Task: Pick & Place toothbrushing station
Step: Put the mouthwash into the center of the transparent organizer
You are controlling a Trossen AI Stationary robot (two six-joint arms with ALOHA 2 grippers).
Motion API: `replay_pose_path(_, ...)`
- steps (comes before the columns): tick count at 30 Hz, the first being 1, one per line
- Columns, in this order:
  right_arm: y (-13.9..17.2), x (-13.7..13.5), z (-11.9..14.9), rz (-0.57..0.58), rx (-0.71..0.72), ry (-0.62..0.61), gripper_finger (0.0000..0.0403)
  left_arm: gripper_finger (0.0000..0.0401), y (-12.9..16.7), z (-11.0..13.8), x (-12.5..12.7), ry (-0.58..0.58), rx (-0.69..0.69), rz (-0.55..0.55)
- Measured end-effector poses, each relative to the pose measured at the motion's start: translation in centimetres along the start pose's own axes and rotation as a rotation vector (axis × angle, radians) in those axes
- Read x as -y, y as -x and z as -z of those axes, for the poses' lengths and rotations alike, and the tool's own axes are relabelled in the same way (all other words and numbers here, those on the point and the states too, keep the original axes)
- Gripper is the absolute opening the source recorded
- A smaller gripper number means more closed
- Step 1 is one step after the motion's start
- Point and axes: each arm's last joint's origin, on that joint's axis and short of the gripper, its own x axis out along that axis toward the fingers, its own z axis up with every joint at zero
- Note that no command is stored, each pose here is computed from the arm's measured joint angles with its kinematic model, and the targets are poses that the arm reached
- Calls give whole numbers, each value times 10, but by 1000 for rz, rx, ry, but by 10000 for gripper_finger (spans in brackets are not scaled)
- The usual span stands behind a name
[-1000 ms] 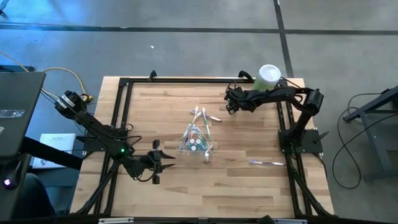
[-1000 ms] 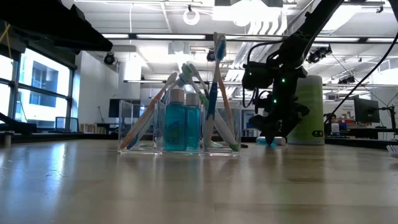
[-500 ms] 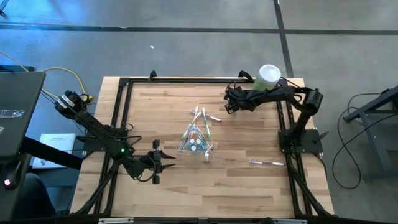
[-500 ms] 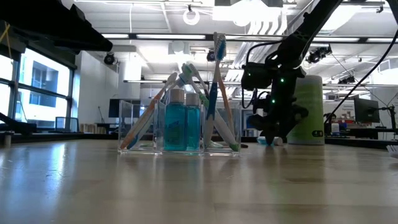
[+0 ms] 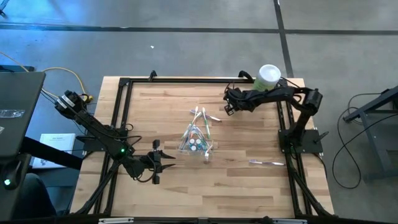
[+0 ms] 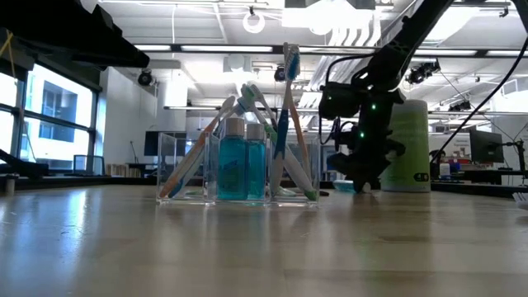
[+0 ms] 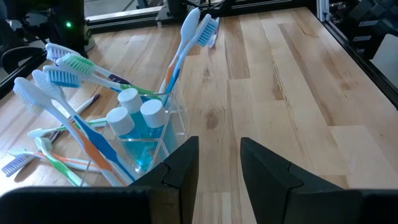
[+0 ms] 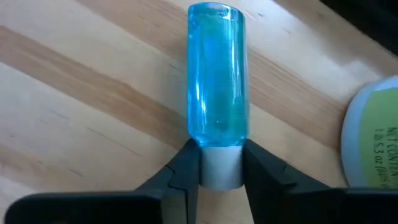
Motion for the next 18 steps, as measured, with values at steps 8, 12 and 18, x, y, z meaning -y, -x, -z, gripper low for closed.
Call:
replay_pose_path(8,41,-8,14,67,99,183,85,113,0,0,0,1,0,0)
replay_pose_path(12,90,-8,25,54,221,247,85,113,0,0,0,1,0,0)
replay_pose_path(18,163,-13,59,-78,457,413,85,113,0,0,0,3,0,0)
